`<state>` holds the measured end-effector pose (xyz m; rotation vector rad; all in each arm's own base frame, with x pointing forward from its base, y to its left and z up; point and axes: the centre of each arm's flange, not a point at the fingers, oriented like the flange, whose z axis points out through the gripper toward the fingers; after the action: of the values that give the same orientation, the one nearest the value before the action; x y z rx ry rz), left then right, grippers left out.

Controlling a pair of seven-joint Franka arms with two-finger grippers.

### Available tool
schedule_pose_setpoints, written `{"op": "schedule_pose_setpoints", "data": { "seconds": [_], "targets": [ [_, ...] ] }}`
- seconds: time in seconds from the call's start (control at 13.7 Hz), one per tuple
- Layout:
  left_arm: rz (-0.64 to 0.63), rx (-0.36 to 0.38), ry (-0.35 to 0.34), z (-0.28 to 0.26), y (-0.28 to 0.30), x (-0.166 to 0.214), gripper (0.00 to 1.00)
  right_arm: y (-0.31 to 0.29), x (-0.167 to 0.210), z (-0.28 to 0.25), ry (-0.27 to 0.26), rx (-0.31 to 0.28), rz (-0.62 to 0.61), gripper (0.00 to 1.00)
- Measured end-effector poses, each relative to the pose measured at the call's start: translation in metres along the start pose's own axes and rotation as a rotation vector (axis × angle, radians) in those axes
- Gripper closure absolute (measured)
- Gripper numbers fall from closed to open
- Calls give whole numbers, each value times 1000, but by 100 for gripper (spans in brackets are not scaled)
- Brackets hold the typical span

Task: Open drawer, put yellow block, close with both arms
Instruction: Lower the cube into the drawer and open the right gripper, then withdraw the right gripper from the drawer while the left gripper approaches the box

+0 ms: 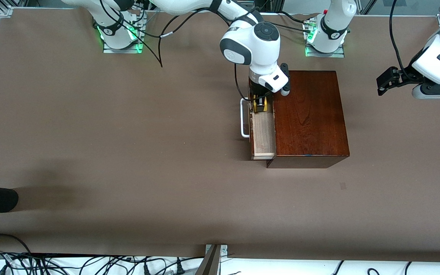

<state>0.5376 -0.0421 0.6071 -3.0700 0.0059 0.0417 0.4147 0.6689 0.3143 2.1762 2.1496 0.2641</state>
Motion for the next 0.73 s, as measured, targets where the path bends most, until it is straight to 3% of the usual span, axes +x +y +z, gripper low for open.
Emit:
{"op": "schedule_pose_setpoints", "data": {
  "seconds": [0.58,0.73],
  "targets": [
    [14,1,4,-2,8,-1,0,0,0,7,4,-3,-8,44],
    [14,1,4,-2,8,-1,0,3,-2,11,-3,-5,-4,27]
  ]
}}
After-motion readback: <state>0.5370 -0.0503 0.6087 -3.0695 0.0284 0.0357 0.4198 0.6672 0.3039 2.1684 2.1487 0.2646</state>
